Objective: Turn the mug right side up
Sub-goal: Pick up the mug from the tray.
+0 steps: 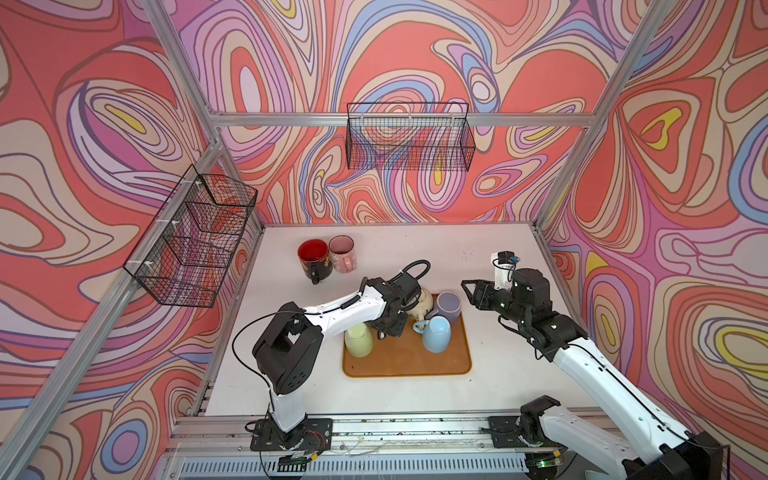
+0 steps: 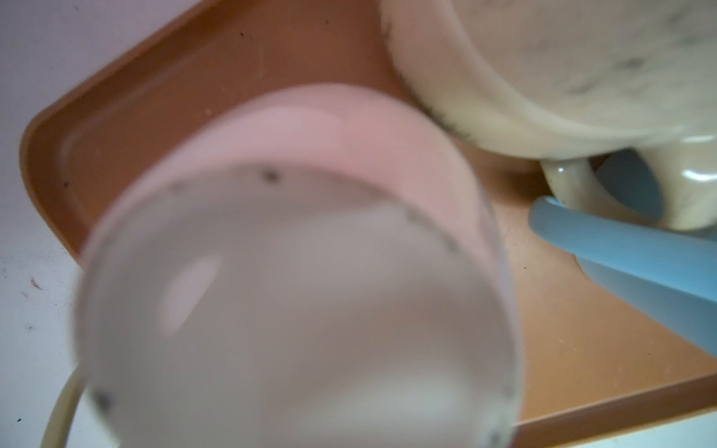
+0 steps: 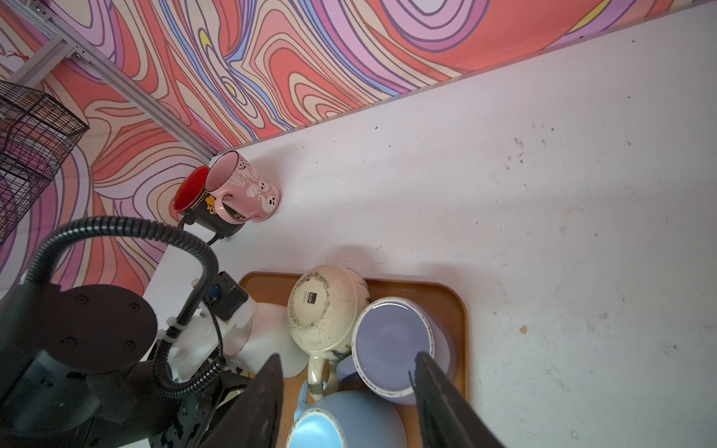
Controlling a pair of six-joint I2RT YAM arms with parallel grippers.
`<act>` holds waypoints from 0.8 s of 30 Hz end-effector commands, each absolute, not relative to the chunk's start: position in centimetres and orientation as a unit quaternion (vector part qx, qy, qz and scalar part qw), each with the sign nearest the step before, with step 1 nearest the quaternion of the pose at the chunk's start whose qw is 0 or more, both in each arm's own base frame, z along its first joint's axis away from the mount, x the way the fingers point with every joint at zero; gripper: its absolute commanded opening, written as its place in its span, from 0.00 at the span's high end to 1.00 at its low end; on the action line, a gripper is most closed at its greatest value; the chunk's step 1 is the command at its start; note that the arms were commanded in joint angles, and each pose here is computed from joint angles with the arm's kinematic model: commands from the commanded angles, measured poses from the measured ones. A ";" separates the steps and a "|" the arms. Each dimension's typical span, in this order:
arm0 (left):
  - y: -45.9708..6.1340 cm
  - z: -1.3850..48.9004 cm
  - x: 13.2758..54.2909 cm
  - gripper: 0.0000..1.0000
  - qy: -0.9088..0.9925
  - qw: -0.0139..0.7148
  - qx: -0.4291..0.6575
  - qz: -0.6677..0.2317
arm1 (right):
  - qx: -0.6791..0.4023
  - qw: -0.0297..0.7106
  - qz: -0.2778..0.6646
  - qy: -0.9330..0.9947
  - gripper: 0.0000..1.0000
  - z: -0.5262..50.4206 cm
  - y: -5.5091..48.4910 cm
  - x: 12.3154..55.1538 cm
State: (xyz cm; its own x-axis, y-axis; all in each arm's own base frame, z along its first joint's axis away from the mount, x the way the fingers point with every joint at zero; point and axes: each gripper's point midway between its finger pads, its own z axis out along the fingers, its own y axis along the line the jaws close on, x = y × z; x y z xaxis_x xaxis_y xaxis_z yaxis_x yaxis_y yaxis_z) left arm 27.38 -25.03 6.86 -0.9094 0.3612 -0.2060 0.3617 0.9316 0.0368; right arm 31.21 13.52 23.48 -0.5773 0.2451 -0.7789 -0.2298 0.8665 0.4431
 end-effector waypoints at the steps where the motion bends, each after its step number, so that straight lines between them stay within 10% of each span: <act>1: -25.2 6.8 27.8 0.75 0.977 0.103 0.189 0.001 | 0.005 0.455 0.263 0.851 0.45 23.0 13.6 31.0; 7: -24.8 6.7 27.9 1.00 0.977 0.102 0.189 0.015 | 0.004 0.457 0.264 0.850 0.45 23.2 13.5 30.8; 24: -25.1 14.2 27.6 1.00 0.968 0.158 0.189 -0.041 | -0.036 0.439 0.338 0.832 0.45 24.8 16.2 29.8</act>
State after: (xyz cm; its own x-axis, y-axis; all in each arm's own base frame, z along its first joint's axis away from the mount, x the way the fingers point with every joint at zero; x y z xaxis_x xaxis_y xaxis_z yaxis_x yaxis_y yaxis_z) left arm 27.13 -24.56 9.83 -0.9037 0.3619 -0.2288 0.3658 0.9303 0.0264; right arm 29.98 15.33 23.91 -0.6126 0.2332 -0.7552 -0.3136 0.8053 0.5031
